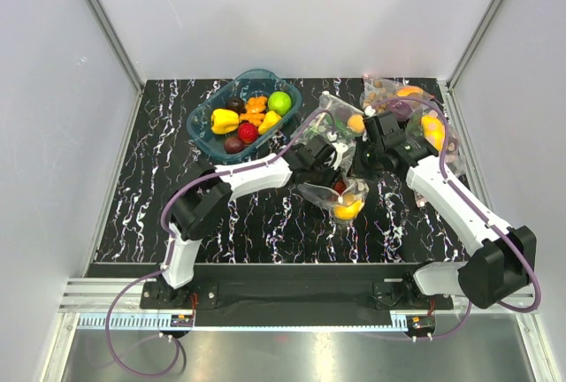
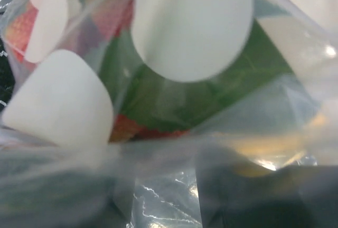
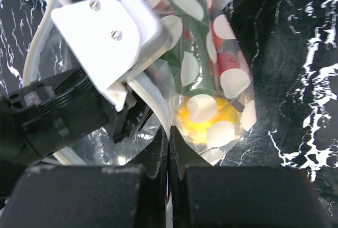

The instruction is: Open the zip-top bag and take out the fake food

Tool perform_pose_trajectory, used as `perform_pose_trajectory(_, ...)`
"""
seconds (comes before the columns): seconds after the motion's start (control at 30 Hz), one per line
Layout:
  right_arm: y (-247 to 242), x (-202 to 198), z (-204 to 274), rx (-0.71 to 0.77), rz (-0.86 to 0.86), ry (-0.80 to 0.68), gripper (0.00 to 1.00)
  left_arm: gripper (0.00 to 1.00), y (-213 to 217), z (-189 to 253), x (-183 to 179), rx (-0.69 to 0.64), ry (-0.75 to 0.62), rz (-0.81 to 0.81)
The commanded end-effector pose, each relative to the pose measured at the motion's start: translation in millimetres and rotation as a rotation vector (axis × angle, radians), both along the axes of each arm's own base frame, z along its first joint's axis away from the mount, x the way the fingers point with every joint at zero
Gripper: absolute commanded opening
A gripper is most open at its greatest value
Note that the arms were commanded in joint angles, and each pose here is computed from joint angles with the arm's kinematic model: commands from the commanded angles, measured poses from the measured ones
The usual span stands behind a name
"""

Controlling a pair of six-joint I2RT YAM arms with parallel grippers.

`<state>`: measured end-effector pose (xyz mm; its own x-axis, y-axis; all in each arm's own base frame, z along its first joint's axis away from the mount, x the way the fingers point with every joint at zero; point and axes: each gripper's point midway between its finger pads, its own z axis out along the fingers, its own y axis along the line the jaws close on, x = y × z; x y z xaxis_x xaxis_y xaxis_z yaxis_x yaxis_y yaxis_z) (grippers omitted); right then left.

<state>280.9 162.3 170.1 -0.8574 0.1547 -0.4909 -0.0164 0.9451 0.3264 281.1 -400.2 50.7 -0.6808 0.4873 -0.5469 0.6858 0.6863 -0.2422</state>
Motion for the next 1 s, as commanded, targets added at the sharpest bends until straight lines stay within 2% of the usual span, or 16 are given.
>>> perform_pose_trajectory(0.0, -15, 8, 10, -0.007, -0.066, -0.040, 0.01, 0.13, -17, 32, 6, -0.111, -0.071, -0.062)
perform_pose_trajectory(0.03, -18, 8, 14, -0.003, -0.078, -0.049, 0.04, 0.05, -17, 33, 6, -0.111, -0.069, -0.065)
perform_pose_trajectory(0.07, -25, 11, 18, 0.002, -0.102, -0.062, 0.09, 0.03, -15, 33, 3, -0.103, -0.058, -0.069)
perform_pose_trajectory(0.1, -32, 13, 19, -0.010, -0.129, -0.072, 0.29, 0.01, -13, 33, 3, -0.101, -0.056, -0.072)
perform_pose_trajectory(0.13, -37, 13, 25, -0.005, -0.147, -0.089, 0.39, 0.00, -10, 35, 1, -0.101, -0.051, -0.072)
perform_pose_trajectory(0.23, -54, 12, 28, 0.005, -0.201, -0.104, 0.61, 0.00, -2, 40, -1, -0.129, -0.030, -0.056)
perform_pose_trajectory(0.27, -55, 8, 20, 0.013, -0.205, -0.083, 0.64, 0.00, -1, 42, -5, -0.150, -0.005, -0.061)
perform_pose_trajectory(0.33, -59, 6, 17, 0.052, -0.223, -0.082, 0.68, 0.00, 5, 47, -2, -0.182, 0.033, -0.027)
perform_pose_trajectory(0.43, -54, 2, 1, 0.125, -0.200, -0.068, 0.69, 0.00, 8, 67, 3, -0.267, 0.065, 0.012)
perform_pose_trajectory(0.57, -34, -3, -15, 0.217, -0.088, -0.073, 0.68, 0.00, 9, 85, 5, -0.360, 0.133, 0.037)
perform_pose_trajectory(0.8, -7, -4, -7, 0.361, 0.066, -0.196, 0.67, 0.00, 18, 80, 7, -0.369, 0.227, 0.104)
perform_pose_trajectory(0.97, 8, -18, -11, 0.432, 0.182, -0.184, 0.66, 0.00, 25, 78, 9, -0.385, 0.263, 0.146)
